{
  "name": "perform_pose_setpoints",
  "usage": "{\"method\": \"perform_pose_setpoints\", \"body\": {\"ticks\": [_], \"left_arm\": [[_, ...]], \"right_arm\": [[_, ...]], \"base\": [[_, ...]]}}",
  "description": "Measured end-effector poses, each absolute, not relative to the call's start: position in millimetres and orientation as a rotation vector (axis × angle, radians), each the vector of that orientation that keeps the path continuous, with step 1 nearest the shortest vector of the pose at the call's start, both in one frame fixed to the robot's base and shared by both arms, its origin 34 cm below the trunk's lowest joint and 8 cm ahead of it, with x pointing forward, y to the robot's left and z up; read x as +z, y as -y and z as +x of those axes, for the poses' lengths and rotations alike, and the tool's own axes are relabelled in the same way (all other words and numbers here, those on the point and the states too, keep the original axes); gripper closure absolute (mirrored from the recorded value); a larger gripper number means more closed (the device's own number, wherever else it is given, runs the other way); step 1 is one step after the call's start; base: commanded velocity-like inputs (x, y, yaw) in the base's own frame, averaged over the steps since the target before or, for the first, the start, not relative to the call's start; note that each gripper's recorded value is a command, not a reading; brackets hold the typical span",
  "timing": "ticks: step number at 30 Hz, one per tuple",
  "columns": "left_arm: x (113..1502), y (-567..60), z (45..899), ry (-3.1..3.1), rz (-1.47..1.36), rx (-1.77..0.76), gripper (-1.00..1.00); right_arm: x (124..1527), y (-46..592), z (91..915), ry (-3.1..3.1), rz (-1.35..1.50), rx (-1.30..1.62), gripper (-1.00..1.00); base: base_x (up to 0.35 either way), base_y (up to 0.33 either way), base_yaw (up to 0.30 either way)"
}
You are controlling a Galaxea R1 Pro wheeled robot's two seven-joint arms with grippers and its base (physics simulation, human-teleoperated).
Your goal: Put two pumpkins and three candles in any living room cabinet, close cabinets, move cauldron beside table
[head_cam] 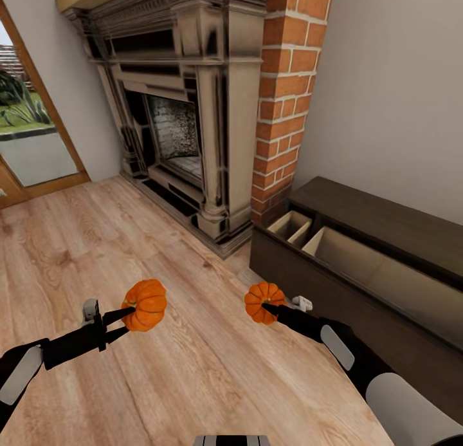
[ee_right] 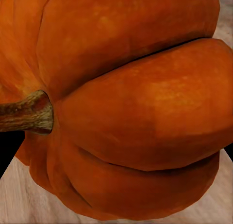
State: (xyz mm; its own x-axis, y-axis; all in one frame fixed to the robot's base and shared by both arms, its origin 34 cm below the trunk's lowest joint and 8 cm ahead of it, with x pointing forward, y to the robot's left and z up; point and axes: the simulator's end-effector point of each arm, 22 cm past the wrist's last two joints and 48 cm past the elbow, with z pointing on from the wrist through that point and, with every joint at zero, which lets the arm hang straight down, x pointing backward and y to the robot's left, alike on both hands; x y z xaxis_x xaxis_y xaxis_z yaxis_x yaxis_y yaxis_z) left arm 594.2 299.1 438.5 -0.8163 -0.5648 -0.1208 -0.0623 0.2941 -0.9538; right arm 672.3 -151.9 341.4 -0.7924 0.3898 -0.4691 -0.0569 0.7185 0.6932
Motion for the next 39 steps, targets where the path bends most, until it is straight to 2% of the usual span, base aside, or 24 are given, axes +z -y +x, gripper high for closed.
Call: {"method": "perform_pose_setpoints", "body": {"ticks": [6, 24, 39], "left_arm": [[438.6, -298.8, 594.3, -2.129, -0.561, -1.541, 1.0], [438.5, -299.1, 594.1, -2.131, -0.56, -1.541, 1.0], [437.9, -298.4, 594.1, -2.132, -0.558, -1.539, 1.0]], "right_arm": [[341.5, 151.7, 672.1, -2.311, 0.251, 0.962, 1.0], [341.4, 152.0, 672.1, -2.311, 0.252, 0.961, 1.0], [341.6, 152.2, 672.3, -2.309, 0.252, 0.961, 1.0]], "base": [[0.001, 0.003, -0.173], [0.0, 0.074, -0.286], [0.0, 0.007, -0.289]]}}
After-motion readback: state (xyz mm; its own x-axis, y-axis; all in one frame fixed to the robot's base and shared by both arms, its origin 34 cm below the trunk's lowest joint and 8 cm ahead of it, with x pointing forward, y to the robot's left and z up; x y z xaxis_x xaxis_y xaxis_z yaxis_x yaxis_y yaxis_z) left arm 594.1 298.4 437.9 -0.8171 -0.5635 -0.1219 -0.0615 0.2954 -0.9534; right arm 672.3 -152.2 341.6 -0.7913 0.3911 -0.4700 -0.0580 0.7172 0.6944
